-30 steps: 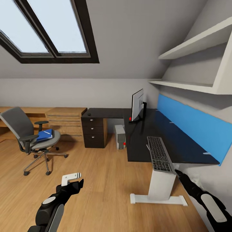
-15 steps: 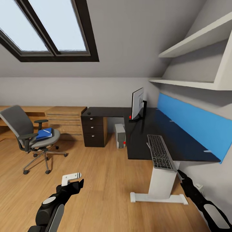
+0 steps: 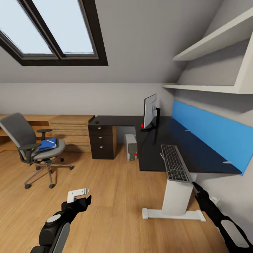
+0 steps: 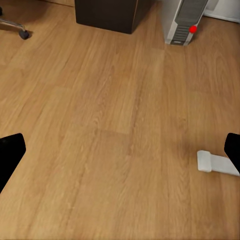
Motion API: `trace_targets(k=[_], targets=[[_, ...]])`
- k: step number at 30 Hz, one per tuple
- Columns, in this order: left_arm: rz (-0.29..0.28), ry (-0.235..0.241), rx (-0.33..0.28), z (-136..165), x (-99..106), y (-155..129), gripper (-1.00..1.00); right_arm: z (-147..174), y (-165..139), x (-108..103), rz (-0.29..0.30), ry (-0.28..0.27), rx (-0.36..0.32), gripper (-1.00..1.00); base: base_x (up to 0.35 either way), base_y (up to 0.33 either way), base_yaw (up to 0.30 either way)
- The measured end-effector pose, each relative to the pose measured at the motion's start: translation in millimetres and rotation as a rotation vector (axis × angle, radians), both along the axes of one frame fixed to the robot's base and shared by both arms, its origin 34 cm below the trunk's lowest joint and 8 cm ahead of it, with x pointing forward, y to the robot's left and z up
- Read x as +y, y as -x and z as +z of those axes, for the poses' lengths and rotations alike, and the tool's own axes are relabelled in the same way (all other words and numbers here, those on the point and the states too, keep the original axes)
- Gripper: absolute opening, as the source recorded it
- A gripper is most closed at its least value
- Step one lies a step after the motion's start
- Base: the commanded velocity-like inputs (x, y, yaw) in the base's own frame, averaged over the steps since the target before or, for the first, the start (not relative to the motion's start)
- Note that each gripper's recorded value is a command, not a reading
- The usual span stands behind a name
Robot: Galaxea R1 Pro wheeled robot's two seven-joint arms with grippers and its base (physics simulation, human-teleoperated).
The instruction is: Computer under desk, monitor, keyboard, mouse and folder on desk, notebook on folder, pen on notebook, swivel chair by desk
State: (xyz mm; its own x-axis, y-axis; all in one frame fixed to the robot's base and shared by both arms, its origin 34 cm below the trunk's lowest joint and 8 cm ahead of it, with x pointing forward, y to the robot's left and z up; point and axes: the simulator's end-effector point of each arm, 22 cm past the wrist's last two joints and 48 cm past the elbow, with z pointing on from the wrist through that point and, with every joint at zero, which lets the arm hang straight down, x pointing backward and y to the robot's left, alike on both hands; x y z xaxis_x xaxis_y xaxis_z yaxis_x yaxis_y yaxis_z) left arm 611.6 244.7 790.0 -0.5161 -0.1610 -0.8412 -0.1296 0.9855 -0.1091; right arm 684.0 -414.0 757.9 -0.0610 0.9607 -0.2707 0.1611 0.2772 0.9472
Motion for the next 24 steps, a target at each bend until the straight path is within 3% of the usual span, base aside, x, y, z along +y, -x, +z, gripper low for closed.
trace_targets(k=[19, 24], targets=[[0.0, -0.001, -0.001, -35.5, 0.4, 3.8, 1.0, -32.8, 3.2, -0.7, -0.007, -0.002, -0.012, 1.0, 0.0, 0.0, 0.0], [-0.001, 0.0, -0.001, -35.5, 0.1, 3.7, 1.0, -25.2, 1.9, 3.2, 0.008, -0.005, -0.047, 1.0, 0.0, 0.0, 0.0]])
